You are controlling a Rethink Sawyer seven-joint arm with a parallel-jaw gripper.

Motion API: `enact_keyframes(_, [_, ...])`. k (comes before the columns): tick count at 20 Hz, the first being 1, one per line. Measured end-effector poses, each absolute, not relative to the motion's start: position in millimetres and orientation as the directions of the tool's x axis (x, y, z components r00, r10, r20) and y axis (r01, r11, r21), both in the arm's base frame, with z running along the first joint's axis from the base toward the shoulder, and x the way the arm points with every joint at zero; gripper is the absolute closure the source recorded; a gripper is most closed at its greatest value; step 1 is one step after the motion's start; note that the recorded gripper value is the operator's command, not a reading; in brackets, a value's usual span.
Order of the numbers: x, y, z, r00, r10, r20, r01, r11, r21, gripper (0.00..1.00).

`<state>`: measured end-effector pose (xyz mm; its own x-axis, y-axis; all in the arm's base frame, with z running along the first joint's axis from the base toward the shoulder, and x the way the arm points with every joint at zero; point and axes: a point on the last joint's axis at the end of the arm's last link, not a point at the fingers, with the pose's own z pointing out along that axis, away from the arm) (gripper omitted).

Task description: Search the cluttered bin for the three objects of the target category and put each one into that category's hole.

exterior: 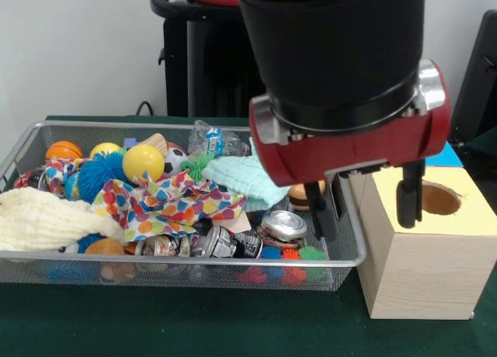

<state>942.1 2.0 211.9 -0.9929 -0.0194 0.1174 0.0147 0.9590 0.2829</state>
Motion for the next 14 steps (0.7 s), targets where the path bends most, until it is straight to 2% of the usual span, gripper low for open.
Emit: enact_keyframes(14, [946.6,-5.9,209.4,-0.994,0.000,0.110,0.030,0.962,0.273,0.00])
